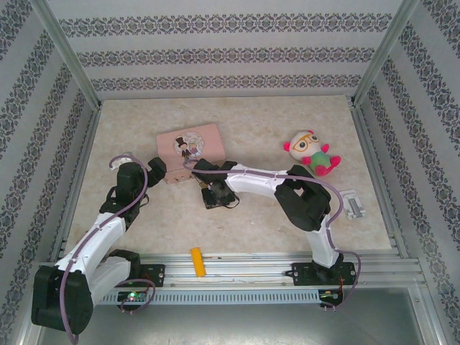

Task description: Unlock the padlock with the key

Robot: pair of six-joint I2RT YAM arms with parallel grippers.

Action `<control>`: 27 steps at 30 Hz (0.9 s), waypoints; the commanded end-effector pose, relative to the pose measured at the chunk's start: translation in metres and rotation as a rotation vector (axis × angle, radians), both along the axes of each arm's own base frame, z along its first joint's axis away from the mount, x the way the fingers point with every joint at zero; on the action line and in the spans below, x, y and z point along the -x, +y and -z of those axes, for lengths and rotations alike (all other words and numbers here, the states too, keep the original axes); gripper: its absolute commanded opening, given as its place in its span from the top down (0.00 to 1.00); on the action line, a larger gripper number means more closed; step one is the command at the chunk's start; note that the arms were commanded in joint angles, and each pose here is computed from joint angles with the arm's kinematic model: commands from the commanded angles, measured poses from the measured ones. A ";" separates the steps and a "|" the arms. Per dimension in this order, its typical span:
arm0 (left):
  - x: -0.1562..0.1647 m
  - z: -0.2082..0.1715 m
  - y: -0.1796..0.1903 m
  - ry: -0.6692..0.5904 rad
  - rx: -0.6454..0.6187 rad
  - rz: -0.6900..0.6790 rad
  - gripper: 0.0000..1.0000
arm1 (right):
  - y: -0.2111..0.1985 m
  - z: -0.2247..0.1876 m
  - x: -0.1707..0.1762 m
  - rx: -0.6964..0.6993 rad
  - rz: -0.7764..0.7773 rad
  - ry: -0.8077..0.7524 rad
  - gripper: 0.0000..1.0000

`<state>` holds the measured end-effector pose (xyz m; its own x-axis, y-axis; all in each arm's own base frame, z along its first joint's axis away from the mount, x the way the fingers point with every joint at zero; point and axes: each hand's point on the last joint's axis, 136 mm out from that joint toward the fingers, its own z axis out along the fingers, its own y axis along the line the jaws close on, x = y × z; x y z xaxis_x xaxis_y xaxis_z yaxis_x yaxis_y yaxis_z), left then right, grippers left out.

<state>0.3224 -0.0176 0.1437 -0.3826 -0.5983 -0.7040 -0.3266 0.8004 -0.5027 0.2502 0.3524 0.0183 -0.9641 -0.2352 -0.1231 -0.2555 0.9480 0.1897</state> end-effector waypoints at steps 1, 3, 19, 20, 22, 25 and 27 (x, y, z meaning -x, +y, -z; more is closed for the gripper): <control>-0.003 -0.005 -0.003 -0.021 0.001 0.010 0.01 | -0.002 0.009 0.006 0.010 0.008 0.032 0.69; -0.003 -0.004 -0.003 -0.020 0.003 0.010 0.01 | -0.001 0.010 0.006 0.007 0.005 0.030 0.70; -0.003 -0.012 -0.004 -0.039 -0.004 0.023 0.01 | 0.004 -0.003 0.002 -0.060 0.009 0.018 1.00; -0.003 -0.013 -0.004 -0.041 -0.006 0.026 0.01 | 0.004 -0.005 0.001 -0.075 0.010 0.017 1.00; -0.003 -0.015 -0.006 -0.047 -0.009 0.039 0.01 | 0.006 -0.010 0.001 -0.121 0.012 0.019 1.00; -0.004 -0.018 -0.010 -0.055 -0.013 0.066 0.01 | 0.005 -0.014 -0.002 -0.175 0.031 0.026 1.00; -0.005 -0.020 -0.013 -0.061 -0.012 0.089 0.01 | 0.003 -0.016 -0.003 -0.205 0.043 0.037 1.00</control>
<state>0.3221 -0.0231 0.1450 -0.4032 -0.5818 -0.7064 -0.2940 0.8133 -0.5020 0.2508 0.3540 0.0236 -0.9709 -0.2018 -0.1287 -0.2333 0.9182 0.3202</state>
